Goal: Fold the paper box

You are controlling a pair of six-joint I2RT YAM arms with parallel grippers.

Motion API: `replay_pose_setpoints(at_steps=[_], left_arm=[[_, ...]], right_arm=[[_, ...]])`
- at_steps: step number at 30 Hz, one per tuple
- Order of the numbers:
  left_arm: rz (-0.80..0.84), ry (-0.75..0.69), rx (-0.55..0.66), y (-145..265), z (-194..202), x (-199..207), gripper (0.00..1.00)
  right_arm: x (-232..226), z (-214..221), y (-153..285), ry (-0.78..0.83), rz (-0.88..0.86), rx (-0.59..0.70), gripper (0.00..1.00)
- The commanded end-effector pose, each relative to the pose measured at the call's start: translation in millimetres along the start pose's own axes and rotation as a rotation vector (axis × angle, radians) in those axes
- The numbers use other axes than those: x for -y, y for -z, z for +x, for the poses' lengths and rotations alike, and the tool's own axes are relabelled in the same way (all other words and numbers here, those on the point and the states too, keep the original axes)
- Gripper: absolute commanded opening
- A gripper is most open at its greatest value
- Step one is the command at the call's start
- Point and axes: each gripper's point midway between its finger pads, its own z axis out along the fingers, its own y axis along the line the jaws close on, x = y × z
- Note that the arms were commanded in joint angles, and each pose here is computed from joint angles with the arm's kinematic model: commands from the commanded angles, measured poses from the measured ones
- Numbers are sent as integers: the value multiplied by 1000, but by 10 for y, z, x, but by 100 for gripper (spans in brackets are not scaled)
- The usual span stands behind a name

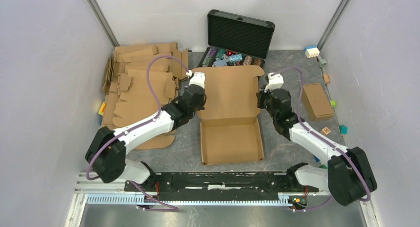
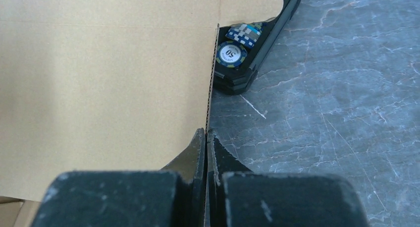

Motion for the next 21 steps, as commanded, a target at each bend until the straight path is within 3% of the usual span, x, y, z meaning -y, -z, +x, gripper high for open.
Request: replay_pose_setpoints(at_steps=[1, 7, 13, 18, 21], left_arm=[[32, -3, 249, 165, -365, 42, 2], [-3, 156, 405, 315, -536, -99, 2], [3, 150, 428, 227, -466, -6, 2], [53, 199, 478, 257, -378, 7, 2], [79, 214, 486, 248, -329, 45, 2]], right_arm=[[-23, -424, 156, -19, 21, 277, 0], [-32, -494, 270, -16, 80, 399, 0], [-104, -519, 336, 49, 138, 468, 2], [-43, -473, 615, 59, 144, 605, 1], [-77, -380, 611, 88, 128, 594, 1]])
